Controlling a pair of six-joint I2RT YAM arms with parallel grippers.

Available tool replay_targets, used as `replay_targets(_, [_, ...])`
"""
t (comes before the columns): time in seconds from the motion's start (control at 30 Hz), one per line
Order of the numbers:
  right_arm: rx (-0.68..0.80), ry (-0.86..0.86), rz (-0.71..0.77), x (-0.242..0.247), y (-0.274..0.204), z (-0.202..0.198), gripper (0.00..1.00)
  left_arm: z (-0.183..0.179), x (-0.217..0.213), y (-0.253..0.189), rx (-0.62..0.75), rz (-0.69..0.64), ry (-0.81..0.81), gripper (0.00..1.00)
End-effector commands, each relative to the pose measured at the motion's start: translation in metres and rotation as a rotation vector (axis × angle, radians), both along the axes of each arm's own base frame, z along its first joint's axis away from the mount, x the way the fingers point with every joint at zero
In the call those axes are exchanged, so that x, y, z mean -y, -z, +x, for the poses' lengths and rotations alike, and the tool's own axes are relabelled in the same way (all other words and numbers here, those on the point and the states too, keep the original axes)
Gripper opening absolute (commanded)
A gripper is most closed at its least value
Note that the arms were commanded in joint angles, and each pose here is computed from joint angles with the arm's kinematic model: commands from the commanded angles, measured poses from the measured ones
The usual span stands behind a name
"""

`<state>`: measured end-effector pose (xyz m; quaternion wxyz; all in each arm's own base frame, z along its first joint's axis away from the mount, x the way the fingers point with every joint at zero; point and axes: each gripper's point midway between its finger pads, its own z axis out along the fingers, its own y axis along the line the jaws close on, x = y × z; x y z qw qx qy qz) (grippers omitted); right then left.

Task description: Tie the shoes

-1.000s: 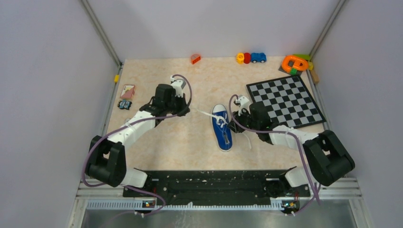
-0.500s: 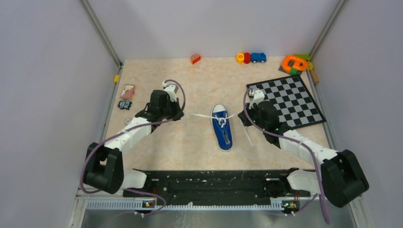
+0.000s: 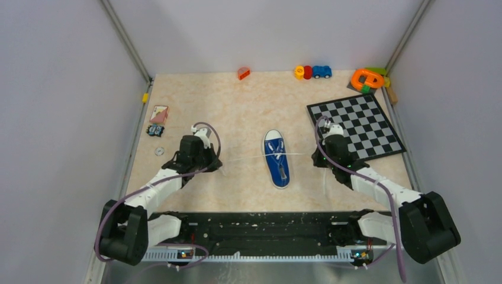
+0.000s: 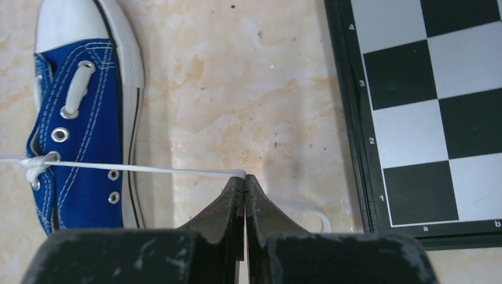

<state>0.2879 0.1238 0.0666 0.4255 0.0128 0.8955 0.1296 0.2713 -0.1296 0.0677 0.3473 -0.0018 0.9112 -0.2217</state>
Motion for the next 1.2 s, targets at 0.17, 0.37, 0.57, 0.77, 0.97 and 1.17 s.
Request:
replay_targets(0.17, [-0.014, 0.132, -0.007, 0.017, 0.001, 0.005, 0.00, -0.005, 0.004, 0.000, 0.011, -0.067, -0.029, 0.00])
replay_targets(0.37, [0.013, -0.072, 0.051, -0.015, -0.010, 0.005, 0.00, -0.004, 0.008, -0.005, 0.027, -0.019, 0.023, 0.00])
replay_targets(0.57, [0.087, -0.162, 0.109, -0.031, -0.038, 0.006, 0.33, 0.010, 0.028, -0.043, 0.160, 0.168, 0.080, 0.36])
replay_targets(0.77, [0.133, -0.242, 0.113, -0.039, -0.062, 0.002, 0.44, 0.022, 0.063, -0.065, 0.285, 0.175, 0.280, 0.52])
replay_targets(0.97, [0.166, -0.260, 0.116, -0.039, -0.078, -0.001, 0.44, 0.031, 0.095, -0.053, 0.355, 0.216, 0.531, 0.68])
replay_targets(1.17, [0.169, -0.256, 0.104, -0.036, -0.080, -0.002, 0.44, 0.028, 0.111, -0.041, 0.305, 0.291, 0.741, 0.69])
